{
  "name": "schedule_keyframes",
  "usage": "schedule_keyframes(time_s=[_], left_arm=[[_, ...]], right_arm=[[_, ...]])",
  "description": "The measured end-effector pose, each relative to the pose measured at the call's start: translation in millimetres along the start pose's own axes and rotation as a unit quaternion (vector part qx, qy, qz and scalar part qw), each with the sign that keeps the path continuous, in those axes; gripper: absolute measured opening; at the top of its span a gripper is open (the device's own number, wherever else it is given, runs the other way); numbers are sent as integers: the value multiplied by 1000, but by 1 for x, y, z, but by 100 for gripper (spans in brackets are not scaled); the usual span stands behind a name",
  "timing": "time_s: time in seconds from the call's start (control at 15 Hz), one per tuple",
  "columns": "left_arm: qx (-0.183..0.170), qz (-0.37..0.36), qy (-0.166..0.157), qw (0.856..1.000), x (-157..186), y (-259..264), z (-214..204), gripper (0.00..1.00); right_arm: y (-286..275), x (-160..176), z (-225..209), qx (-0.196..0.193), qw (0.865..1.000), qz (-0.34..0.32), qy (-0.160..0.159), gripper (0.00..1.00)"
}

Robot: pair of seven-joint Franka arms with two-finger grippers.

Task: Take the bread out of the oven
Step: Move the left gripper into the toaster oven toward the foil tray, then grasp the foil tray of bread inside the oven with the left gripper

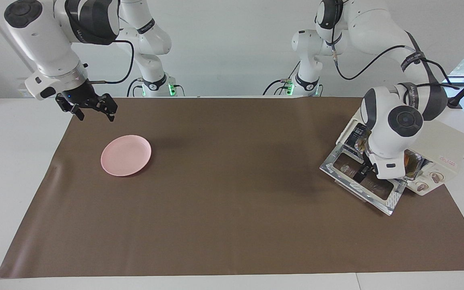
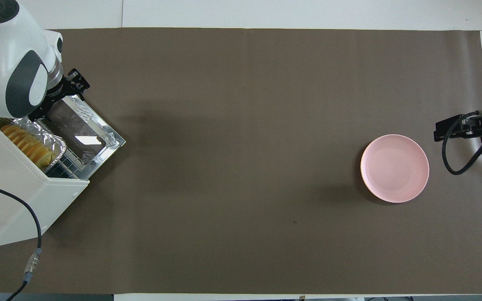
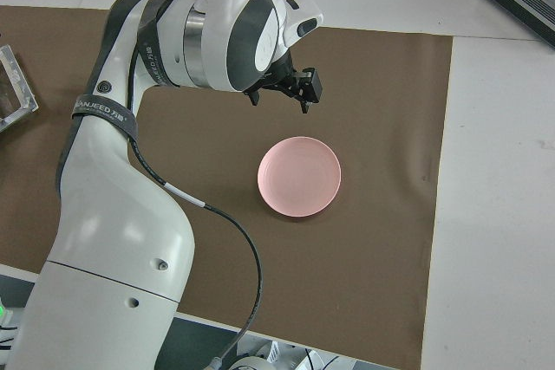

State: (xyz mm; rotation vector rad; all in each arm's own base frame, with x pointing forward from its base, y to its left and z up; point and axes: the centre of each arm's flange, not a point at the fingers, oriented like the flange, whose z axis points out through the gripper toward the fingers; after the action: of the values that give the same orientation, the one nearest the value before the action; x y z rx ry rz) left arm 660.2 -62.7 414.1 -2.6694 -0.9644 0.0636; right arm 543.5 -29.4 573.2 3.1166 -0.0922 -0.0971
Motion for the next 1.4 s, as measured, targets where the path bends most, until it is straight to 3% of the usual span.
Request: schedule_keyframes(time_s=[0.2, 0.87, 1.4], left_arm=[[15, 0, 8, 1000, -4, -3, 25, 100], [26, 20, 22, 999, 5, -21, 13, 100], [32, 23, 14, 999, 18, -36, 26, 100]], right_arm=[[0, 0, 0, 0, 1000, -1, 0, 100], [-1, 0, 0, 0, 1000, -1, 0, 100], [-9, 0, -1, -1, 1000, -9, 2, 100]])
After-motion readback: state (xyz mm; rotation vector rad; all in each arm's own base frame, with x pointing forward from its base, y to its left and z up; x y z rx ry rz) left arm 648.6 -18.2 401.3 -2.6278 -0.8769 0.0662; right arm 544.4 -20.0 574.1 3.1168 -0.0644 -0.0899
